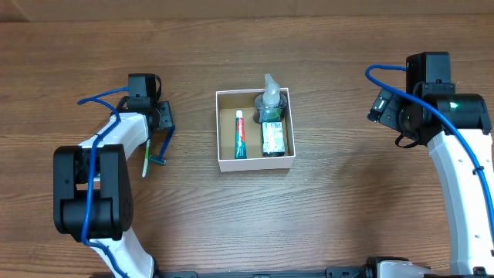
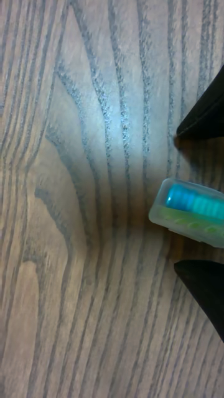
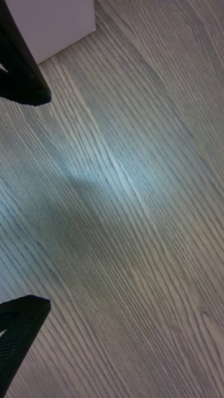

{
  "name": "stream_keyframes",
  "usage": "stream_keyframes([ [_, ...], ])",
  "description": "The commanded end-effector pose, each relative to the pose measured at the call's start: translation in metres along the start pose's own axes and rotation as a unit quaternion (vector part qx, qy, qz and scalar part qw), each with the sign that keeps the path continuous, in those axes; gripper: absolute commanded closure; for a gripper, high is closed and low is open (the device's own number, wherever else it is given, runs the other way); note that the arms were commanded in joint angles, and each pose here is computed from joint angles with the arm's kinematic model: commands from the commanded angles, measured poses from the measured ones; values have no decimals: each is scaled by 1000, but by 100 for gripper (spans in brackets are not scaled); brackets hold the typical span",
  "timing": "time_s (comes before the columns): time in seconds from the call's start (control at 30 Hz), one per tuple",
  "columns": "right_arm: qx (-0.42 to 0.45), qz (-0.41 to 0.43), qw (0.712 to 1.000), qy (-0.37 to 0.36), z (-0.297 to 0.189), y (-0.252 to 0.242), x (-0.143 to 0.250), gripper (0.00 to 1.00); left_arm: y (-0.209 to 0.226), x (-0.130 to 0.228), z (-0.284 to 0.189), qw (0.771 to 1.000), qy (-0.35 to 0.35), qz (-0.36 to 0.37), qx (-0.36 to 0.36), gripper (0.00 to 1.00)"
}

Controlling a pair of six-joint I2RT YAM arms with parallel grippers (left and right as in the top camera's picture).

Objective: Pack container
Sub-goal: 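Lower the left gripper onto the green toothbrush handle and close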

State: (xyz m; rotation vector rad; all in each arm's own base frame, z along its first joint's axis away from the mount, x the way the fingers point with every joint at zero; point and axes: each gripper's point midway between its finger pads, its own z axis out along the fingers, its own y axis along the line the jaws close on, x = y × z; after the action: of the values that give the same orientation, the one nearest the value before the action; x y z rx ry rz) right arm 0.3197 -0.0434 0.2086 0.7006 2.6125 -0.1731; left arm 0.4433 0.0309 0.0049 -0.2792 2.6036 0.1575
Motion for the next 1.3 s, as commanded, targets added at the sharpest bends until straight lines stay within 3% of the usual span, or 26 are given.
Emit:
stream_keyframes([
  [0.0, 3, 3, 1000, -9, -2, -2, -5, 0, 3, 8, 9, 1000, 11, 6, -4, 47],
  [0.17, 3, 3, 1000, -9, -2, -2, -5, 0, 3, 8, 9, 1000, 12, 6, -5, 71],
  [0.47, 3, 3, 1000, -9, -2, -2, -5, 0, 4, 8, 6, 1000, 17, 12, -7, 70],
  [0.7, 3, 3, 1000, -9, -2, -2, -5, 0, 4, -20, -20, 1000, -9, 7, -3, 70],
  [0.93, 3, 3, 1000, -9, -2, -2, -5, 0, 5, -48, -58, 999, -52, 0, 3, 78],
  [1.0, 3, 3, 1000, -9, -2, -2, -5, 0, 6, -48, -62, 999, -52, 0, 4, 77],
  [1.07, 3, 3, 1000, -9, -2, -2, -5, 0, 6, -43, -62, 999, -40, -3, 4, 60],
  [1.13, 3, 3, 1000, -9, -2, -2, -5, 0, 5, -27, -59, 1000, -7, -26, 8, 55],
  [1.27, 3, 3, 1000, -9, -2, -2, -5, 0, 7, 16, -47, 995, 73, -69, -1, 52],
])
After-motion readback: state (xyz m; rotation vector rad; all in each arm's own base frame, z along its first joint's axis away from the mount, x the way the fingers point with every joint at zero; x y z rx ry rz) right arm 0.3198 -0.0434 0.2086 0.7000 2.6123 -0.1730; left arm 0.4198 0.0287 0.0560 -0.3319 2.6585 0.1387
